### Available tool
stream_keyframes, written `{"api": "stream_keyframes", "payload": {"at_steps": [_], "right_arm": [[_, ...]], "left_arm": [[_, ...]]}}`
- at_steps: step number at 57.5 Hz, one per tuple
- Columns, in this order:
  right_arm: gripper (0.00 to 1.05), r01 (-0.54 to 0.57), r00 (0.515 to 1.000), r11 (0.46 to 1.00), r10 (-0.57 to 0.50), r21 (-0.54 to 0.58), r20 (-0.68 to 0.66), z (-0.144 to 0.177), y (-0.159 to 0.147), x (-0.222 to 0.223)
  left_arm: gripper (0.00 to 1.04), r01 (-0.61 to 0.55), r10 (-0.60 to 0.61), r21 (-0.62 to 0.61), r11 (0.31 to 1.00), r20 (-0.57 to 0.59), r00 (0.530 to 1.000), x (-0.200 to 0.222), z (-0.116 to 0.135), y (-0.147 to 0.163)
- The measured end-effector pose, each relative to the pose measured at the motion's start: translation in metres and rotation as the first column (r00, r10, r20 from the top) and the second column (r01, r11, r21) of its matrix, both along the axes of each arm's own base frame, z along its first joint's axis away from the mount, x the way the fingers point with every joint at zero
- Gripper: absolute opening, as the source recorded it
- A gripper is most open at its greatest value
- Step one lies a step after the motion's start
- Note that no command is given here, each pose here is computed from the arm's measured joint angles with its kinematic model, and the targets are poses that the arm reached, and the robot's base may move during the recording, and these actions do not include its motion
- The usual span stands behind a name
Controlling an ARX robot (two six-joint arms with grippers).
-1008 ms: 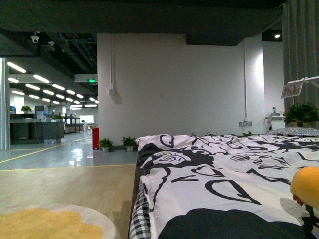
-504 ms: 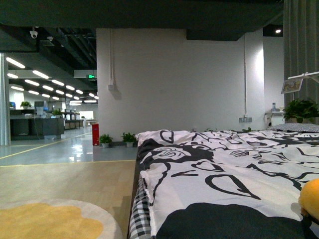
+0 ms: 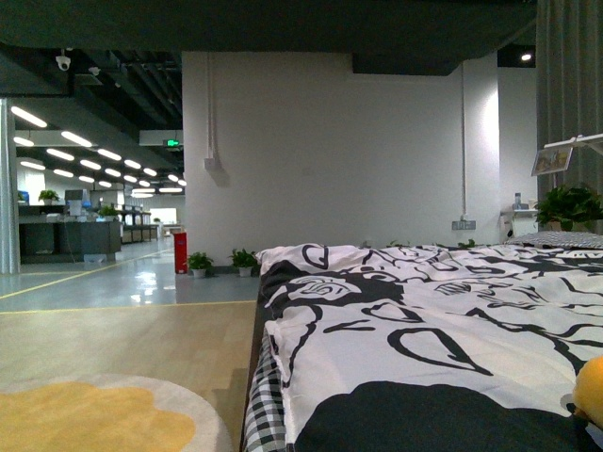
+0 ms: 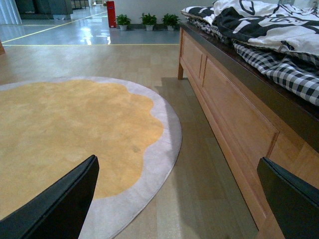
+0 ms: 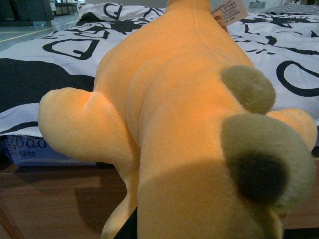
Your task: Put away toys
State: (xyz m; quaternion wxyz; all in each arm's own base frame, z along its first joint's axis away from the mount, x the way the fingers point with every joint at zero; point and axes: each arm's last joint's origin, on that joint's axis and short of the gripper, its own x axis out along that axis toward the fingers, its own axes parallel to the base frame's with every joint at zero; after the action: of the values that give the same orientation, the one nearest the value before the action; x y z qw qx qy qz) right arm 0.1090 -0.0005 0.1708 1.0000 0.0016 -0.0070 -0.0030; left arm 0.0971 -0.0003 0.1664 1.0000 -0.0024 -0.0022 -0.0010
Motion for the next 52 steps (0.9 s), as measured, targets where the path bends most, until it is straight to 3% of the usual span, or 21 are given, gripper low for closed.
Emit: {"api": "stream_keyframes", "payload": {"at_steps": [52], "right_arm": [[0.10,-0.020,1.000,1.000,0.020,0.000,-0.010,-0.003,0.001,-0.012]], "left_arm": [[0.98,-0.006,0.006,0.000,1.000,0.000,1.000,0.000,0.000,0.000]]}}
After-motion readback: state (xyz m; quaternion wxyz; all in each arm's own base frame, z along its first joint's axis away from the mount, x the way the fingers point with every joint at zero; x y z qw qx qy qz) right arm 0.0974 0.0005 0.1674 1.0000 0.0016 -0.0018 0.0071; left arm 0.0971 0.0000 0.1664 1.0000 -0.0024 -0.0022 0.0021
